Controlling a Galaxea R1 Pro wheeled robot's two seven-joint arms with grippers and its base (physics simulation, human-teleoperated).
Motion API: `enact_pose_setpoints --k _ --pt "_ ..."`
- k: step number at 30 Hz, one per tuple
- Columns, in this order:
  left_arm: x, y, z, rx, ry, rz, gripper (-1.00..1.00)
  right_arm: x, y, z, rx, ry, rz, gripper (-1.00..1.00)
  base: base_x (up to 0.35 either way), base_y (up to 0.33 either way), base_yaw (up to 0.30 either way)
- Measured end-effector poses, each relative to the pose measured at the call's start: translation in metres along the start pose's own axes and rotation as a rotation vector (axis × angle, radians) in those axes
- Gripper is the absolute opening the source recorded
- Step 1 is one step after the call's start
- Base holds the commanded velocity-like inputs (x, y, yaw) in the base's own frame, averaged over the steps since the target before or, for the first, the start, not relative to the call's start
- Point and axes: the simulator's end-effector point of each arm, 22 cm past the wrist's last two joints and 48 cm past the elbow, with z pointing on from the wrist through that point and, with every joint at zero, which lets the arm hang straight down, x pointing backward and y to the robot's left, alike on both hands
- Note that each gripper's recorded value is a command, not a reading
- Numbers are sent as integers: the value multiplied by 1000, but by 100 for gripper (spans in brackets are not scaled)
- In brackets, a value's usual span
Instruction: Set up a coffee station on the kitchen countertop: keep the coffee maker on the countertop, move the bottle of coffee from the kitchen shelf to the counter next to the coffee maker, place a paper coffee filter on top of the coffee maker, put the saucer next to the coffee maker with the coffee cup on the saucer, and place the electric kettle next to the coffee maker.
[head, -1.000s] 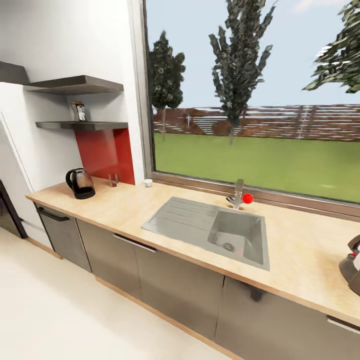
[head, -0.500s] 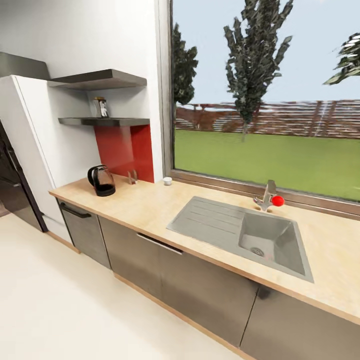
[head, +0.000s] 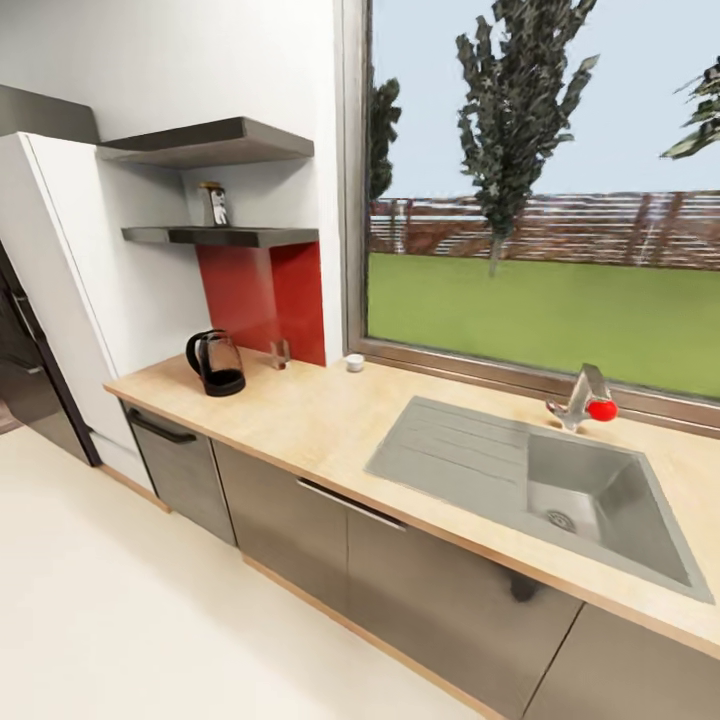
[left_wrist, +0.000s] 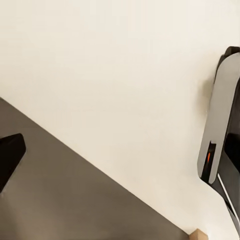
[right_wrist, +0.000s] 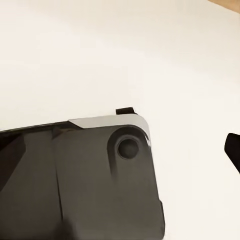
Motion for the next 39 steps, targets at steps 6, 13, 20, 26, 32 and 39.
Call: enact_pose_setpoints --k 6,13,20,26,32,39 --pt "0 1 0 -2 0 0 100 19 4 -2 -8 36 -10 100 276 239 0" --pt "0 1 0 -2 1 0 100 37 6 -5 -11 73 -11 100 261 244 0" --pt "0 1 0 -1 1 0 100 38 4 -5 -10 75 -11 100 207 276 0" --pt "0 -1 0 1 1 0 100 38 4 -5 -9 75 -11 100 177 295 0" --pt "0 0 0 0 1 0 100 37 5 -5 -14 73 -12 100 162 302 0" --pt "0 1 0 -1 -1 0 100 37 5 -5 -14 73 -12 100 141 312 -39"
